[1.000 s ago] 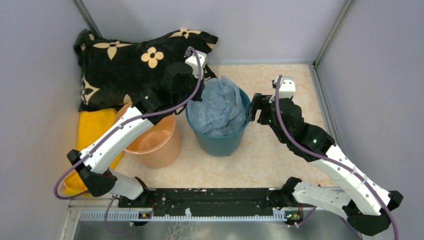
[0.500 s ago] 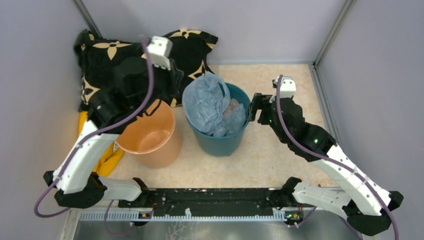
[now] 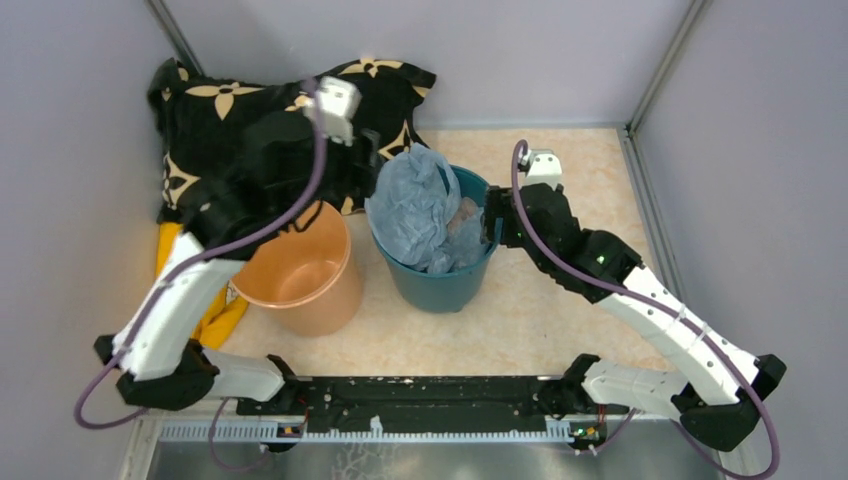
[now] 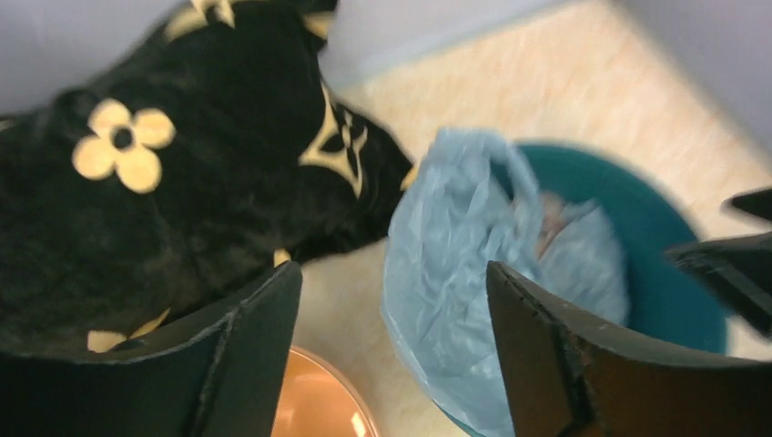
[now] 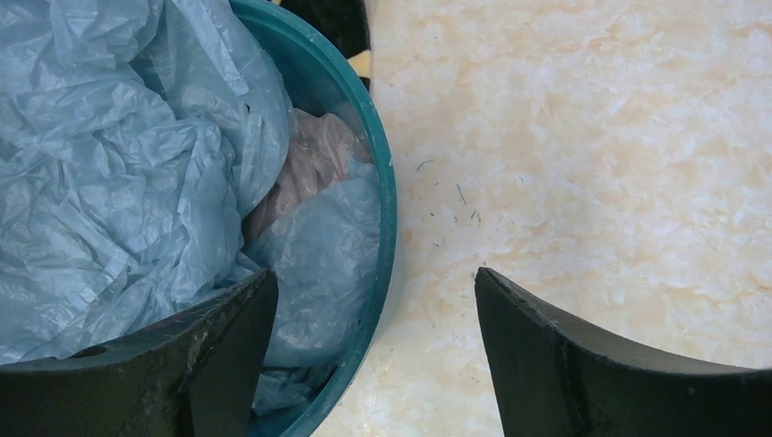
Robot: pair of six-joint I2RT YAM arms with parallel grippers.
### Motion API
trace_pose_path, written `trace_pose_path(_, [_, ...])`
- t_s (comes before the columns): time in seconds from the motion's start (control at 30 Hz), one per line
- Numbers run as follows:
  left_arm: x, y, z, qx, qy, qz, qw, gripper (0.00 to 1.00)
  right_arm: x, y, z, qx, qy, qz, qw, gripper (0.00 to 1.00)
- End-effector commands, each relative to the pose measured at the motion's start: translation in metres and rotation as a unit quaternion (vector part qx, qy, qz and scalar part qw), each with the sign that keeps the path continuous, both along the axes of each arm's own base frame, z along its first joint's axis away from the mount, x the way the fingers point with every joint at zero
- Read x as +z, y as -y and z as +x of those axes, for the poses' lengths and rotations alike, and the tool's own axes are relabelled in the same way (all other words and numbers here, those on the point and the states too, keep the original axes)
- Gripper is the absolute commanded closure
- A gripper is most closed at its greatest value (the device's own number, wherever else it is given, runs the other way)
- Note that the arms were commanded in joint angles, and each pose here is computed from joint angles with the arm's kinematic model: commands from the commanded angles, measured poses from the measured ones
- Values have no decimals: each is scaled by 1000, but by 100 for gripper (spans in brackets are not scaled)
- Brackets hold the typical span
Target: Put the trash bags into the trash bin
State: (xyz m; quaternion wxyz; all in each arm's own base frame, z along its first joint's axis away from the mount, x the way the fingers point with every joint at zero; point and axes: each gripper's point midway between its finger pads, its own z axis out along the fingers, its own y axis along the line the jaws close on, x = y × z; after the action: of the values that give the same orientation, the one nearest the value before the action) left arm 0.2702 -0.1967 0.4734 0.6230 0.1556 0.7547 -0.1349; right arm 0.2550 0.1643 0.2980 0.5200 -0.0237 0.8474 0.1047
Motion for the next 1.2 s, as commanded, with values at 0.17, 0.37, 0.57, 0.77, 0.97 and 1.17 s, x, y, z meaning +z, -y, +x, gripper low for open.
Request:
trace_pose_path(0.17, [-98, 20, 30, 20, -101, 134, 986, 10, 16, 5, 0, -9, 14, 22, 1000, 20])
trace_pose_path(0.37, [-112, 20, 39, 26, -111, 138, 984, 9, 12, 9, -3, -10, 12, 21, 1000, 20])
trace_pose_path(0.57, [-136, 32, 35, -13, -146, 138, 980, 9, 10, 11, -5, -10, 10, 21, 1000, 20])
trace_pose_path(0.77, [-143, 44, 21, -61, -158, 106, 980, 10, 7, 12, -6, -10, 8, 21, 1000, 20])
trace_pose_path(0.97, [-149, 38, 32, -44, -168, 111, 979, 46, 6, 10, -5, -6, 6, 23, 1000, 20])
trace_pose_path(1.17, [-122, 32, 42, -30, -142, 94, 985, 92, 7, 11, -5, -7, 6, 22, 1000, 20])
